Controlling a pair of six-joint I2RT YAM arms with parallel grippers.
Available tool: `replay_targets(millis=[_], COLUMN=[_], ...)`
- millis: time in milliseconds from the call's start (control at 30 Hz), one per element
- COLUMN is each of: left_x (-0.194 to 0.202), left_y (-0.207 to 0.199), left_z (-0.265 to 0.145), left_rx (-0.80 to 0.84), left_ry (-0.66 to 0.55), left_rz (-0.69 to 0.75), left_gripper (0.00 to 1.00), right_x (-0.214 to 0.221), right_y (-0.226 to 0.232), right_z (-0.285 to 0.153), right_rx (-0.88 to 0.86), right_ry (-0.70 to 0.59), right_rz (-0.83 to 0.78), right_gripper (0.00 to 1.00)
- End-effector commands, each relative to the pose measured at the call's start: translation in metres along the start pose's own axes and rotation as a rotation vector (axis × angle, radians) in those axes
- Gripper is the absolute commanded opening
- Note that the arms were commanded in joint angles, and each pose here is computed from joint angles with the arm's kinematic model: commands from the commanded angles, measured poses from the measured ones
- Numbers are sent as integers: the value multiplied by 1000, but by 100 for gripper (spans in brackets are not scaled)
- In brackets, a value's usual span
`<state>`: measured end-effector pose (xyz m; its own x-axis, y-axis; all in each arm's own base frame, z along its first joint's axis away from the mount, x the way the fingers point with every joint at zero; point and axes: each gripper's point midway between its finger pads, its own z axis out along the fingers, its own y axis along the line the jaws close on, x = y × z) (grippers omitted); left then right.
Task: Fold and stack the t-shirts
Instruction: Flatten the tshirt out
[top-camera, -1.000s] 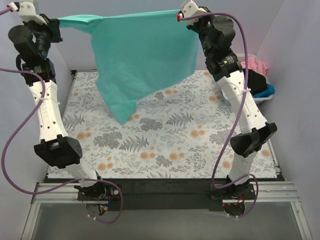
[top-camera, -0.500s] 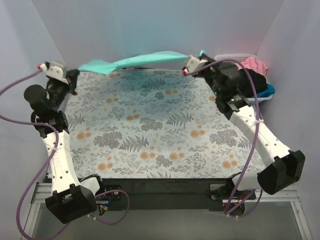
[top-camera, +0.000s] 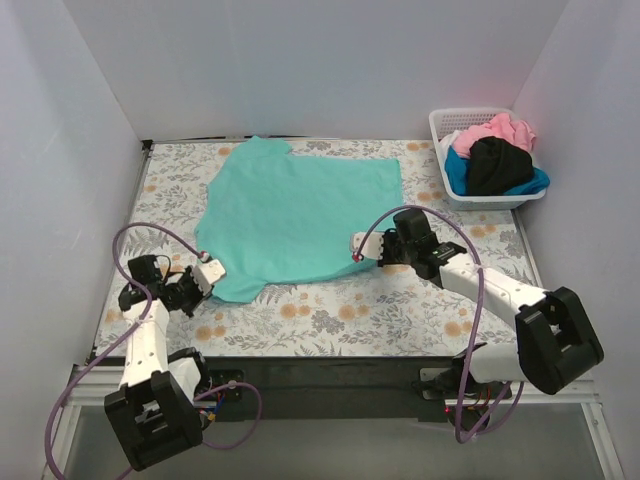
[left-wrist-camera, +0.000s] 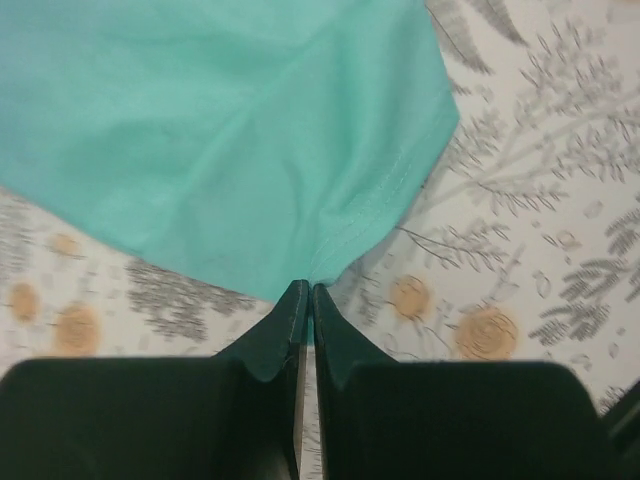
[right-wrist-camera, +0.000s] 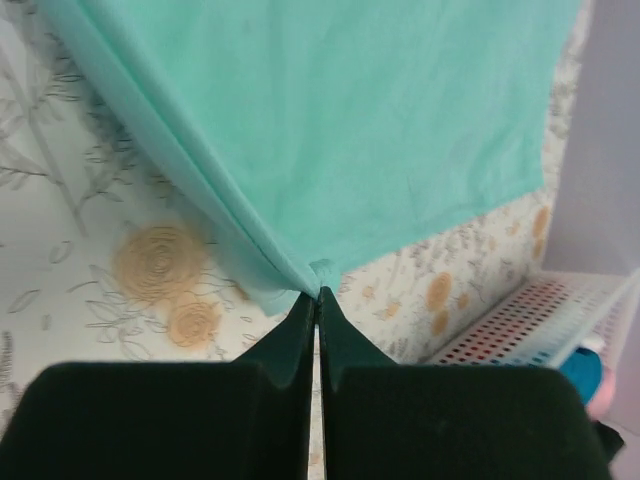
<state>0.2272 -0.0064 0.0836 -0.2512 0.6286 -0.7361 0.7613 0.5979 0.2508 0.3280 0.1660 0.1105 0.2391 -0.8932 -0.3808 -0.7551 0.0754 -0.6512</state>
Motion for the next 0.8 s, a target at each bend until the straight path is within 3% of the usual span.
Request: replay_targets(millis=[0,200,267,333,600,767], left_x=[39,34,24,25,-4,17], left_y=[-37,-44,-44,-60,-52,-70], left_z=[-1,-10,-16,-22,-49,-59], left_rx=[120,157,212,309,413,387], left_ry=[129,146,135,153,192,281], left_rz=[57,9,60,33,-72,122], left_gripper=[0,0,0,0,1,6], right_x=[13,40,42,42,30,42], right_y=[48,110,119,118,98,120], right_z=[9,-3,-11,-16,-27,-35], right_rx=[-155,-347,-366,-360,-359,-429], right_ry=[55,142,144,146,147,168], right_rz=[6,38,26,19,38,-5], right_gripper=[1,1,1,1,1,1])
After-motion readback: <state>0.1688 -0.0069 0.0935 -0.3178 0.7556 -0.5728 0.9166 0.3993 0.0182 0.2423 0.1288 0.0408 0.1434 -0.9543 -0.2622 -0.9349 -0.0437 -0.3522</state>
